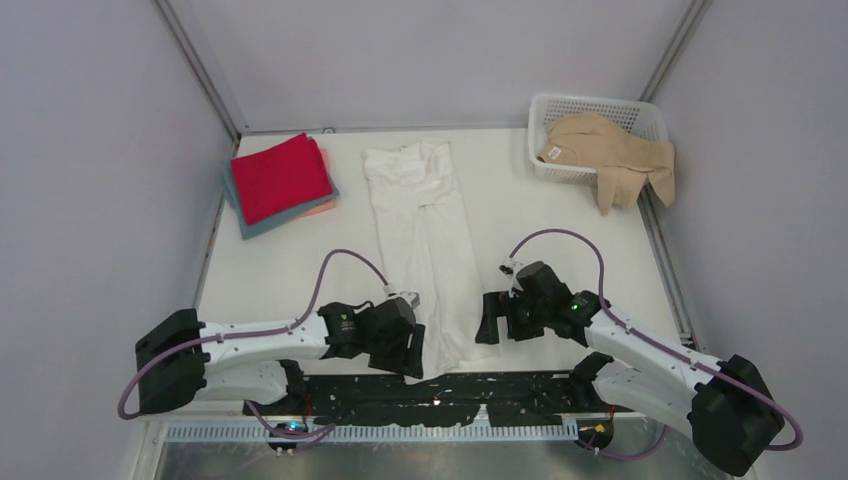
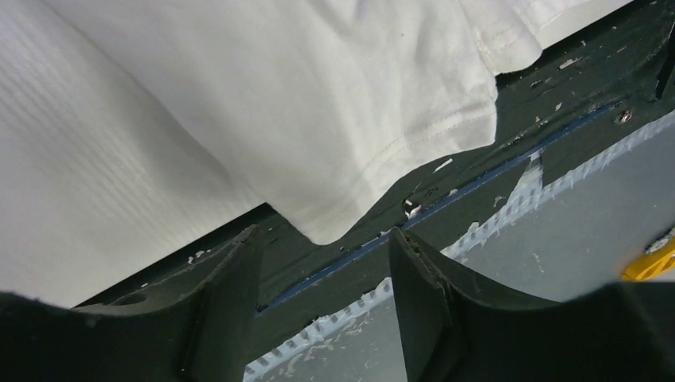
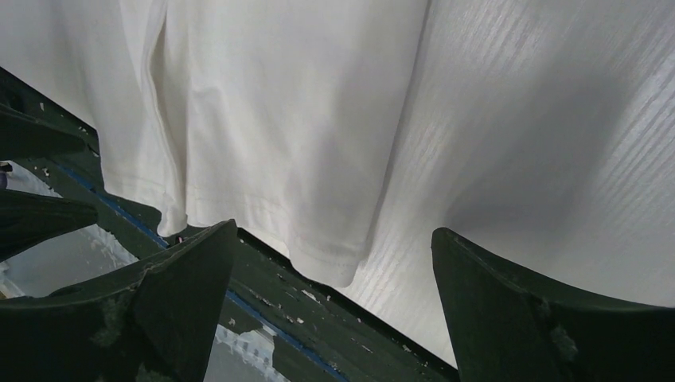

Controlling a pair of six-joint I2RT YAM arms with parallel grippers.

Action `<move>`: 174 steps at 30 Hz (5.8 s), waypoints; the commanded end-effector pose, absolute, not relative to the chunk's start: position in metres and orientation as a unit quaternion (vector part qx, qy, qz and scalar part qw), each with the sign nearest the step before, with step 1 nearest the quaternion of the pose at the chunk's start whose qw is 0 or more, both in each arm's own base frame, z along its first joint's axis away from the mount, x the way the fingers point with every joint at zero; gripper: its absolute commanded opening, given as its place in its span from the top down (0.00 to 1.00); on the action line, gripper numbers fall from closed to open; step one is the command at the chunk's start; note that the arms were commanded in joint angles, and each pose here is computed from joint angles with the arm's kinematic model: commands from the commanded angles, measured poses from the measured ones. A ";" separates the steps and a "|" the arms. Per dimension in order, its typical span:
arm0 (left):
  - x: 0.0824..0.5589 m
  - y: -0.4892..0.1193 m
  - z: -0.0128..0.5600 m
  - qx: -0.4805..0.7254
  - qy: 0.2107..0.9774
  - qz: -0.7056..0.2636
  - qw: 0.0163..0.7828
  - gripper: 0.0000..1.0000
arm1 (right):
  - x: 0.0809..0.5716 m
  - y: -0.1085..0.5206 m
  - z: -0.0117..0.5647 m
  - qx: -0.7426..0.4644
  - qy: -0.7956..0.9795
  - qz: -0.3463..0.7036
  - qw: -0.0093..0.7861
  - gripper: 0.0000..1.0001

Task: Fold and stack the t-shirts
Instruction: Grab the bottom of the folded rectangular tshirt with both arms, then fold the folded rectangular tshirt in 1/3 of the way, then grab one side of the 2/3 rectangular tshirt with both arms

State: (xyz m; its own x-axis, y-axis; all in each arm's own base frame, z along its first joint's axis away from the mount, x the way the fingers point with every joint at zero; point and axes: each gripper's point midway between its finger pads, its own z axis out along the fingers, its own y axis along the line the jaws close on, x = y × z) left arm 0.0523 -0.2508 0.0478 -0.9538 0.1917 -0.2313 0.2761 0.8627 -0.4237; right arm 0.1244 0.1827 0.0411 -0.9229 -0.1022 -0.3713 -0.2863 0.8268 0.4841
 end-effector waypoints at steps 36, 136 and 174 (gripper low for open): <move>0.003 -0.237 0.038 0.121 0.969 -0.215 0.028 1.00 | 0.057 0.180 0.028 -0.066 0.930 0.354 0.073 0.94; 0.244 -0.198 0.037 -0.126 0.949 -0.228 0.176 0.34 | 0.300 0.217 0.086 0.045 0.894 0.321 0.310 0.05; 0.216 -0.186 0.001 -0.161 0.951 -0.232 0.127 1.00 | 0.268 0.216 0.025 0.080 0.925 0.293 0.230 0.56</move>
State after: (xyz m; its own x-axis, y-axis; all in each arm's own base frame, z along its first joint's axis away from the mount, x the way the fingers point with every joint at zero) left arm 0.2356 -0.1984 0.0186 -0.9035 -0.3775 -0.2032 -0.2162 0.8105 -0.5444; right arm 0.2699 0.2186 0.0315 -0.8837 0.2767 -0.3775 -0.0045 0.8016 0.5979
